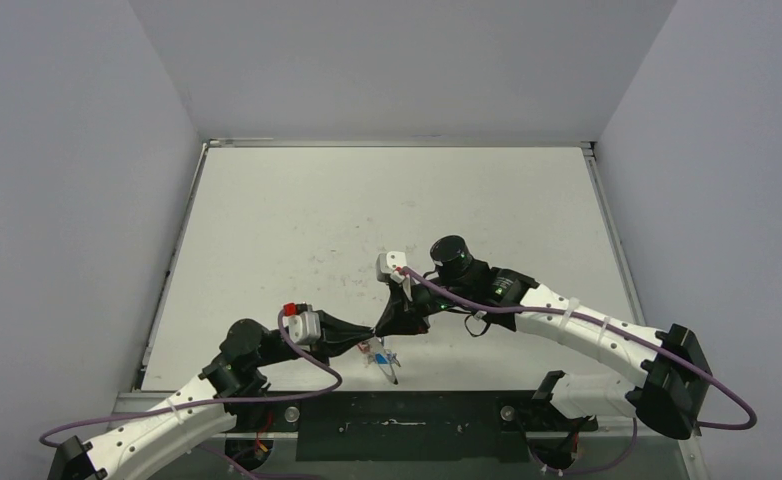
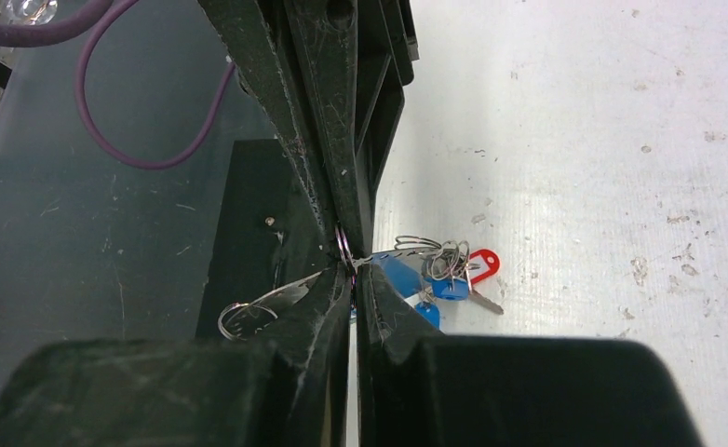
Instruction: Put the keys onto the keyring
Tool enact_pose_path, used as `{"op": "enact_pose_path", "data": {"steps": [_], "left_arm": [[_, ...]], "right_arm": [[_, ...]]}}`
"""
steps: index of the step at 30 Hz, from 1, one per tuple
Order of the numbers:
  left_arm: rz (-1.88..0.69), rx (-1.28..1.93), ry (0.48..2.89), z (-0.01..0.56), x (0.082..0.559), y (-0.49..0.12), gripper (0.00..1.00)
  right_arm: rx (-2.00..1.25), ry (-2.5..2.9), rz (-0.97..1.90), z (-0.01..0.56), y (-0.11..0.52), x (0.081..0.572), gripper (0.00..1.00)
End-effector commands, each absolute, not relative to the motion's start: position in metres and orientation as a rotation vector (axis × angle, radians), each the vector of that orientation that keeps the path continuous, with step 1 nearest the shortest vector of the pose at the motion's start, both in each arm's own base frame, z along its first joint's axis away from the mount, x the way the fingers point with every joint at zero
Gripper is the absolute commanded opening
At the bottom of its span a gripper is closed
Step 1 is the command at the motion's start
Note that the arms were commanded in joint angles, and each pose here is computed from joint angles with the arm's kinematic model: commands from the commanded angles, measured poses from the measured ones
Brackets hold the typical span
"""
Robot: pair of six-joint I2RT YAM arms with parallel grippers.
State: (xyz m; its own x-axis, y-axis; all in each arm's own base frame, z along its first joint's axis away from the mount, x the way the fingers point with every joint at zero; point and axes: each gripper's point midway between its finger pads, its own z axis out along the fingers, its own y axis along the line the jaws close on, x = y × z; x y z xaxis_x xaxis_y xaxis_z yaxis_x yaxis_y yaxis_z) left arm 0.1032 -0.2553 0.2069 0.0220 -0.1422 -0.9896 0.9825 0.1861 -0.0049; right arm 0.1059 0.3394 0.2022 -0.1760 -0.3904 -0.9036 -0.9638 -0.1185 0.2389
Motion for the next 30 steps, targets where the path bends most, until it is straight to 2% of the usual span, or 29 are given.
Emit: {"op": "enact_pose_path", "data": {"steps": [1, 2, 5, 9, 19, 30], "left_arm": [[-1.114, 0.925, 1.122, 0.23, 0.106, -0.253, 0.0], [-1.109, 0.924, 1.124, 0.232, 0.107, -0.253, 0.0], [-1.085, 0.938, 1.158, 0.23, 0.109, -0.251, 0.12], [-1.035, 0.992, 1.221, 0.225, 0.111, -0.249, 0.2], [-0.975, 1.175, 1.343, 0.21, 0.109, -0.25, 0.24], [-1.029, 1.188, 1.291, 0.215, 0.109, -0.263, 0.24]], "right_arm": [[-1.476, 1.464, 1.268, 0.238, 0.344, 0.113, 0.0], [-1.472, 1.476, 1.256, 0.238, 0.343, 0.114, 0.0], [-1.483, 1.534, 1.19, 0.233, 0.339, 0.118, 0.0], [-1.545, 1.62, 1.087, 0.225, 0.334, 0.118, 0.0], [-1.651, 1.721, 0.971, 0.214, 0.337, 0.111, 0.0], [-1.639, 1.705, 0.976, 0.216, 0.348, 0.114, 0.0]]}}
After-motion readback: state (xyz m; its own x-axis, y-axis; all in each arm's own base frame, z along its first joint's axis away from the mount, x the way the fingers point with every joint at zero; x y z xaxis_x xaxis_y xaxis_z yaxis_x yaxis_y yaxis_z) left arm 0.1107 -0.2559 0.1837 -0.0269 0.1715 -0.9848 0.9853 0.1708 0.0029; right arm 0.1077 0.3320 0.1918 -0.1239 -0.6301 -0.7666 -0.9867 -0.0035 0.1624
